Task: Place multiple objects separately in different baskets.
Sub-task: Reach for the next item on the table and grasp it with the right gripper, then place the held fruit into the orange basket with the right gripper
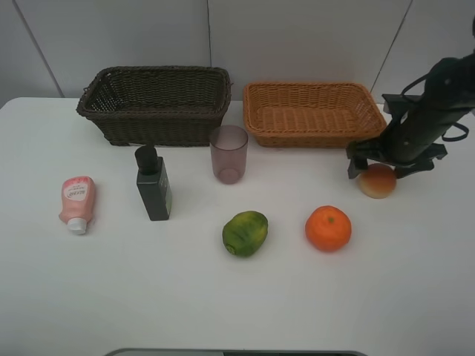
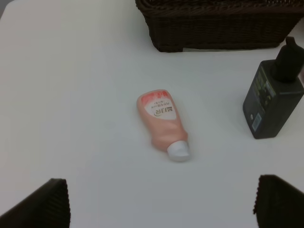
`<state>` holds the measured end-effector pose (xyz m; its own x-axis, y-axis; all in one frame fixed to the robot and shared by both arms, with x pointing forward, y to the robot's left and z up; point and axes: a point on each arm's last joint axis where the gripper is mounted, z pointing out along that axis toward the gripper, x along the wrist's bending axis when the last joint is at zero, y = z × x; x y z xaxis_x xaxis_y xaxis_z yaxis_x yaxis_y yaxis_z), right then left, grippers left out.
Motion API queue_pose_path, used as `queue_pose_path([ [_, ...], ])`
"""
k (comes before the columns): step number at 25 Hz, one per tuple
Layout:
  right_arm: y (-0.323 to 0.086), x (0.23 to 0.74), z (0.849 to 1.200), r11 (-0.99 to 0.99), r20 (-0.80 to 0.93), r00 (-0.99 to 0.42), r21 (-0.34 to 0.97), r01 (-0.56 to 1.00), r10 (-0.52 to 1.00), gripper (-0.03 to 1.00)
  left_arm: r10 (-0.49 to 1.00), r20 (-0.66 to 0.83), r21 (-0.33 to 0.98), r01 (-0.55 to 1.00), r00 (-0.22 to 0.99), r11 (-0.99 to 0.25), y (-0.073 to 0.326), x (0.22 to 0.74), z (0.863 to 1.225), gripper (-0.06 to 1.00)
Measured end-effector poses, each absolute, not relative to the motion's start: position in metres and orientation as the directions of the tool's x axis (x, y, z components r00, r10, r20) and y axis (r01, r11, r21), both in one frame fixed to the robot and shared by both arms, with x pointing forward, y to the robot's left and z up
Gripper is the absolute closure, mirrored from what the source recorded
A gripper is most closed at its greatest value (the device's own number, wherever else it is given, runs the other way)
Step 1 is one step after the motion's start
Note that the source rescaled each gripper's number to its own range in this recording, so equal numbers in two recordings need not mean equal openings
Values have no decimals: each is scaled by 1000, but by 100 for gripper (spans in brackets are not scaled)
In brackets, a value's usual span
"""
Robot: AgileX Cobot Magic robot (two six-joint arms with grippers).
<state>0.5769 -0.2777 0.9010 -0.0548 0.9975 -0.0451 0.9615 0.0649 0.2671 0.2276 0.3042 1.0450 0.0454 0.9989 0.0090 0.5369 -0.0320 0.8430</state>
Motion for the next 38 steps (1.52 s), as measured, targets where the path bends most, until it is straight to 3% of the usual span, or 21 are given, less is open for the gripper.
queue_pose_path([
  [9,-278,578,881,78,-53,-68,221,972,996,9,999,9,843,537,45,-32,304,228,1045,-6],
  [11,-278,578,880,82,-55,-72,219,972,996,27,999,9,843,537,45,-32,304,228,1045,-6],
  [14,-278,578,880,82,-55,-72,221,972,996,85,999,9,843,537,45,-32,304,228,1045,-6],
  [15,-278,578,880,82,-55,-72,221,972,996,97,999,9,843,537,45,-32,304,228,1045,-6],
  [38,-280,575,890,117,-85,-101,212,970,991,96,999,9,843,537,45,-32,304,228,1045,-6],
])
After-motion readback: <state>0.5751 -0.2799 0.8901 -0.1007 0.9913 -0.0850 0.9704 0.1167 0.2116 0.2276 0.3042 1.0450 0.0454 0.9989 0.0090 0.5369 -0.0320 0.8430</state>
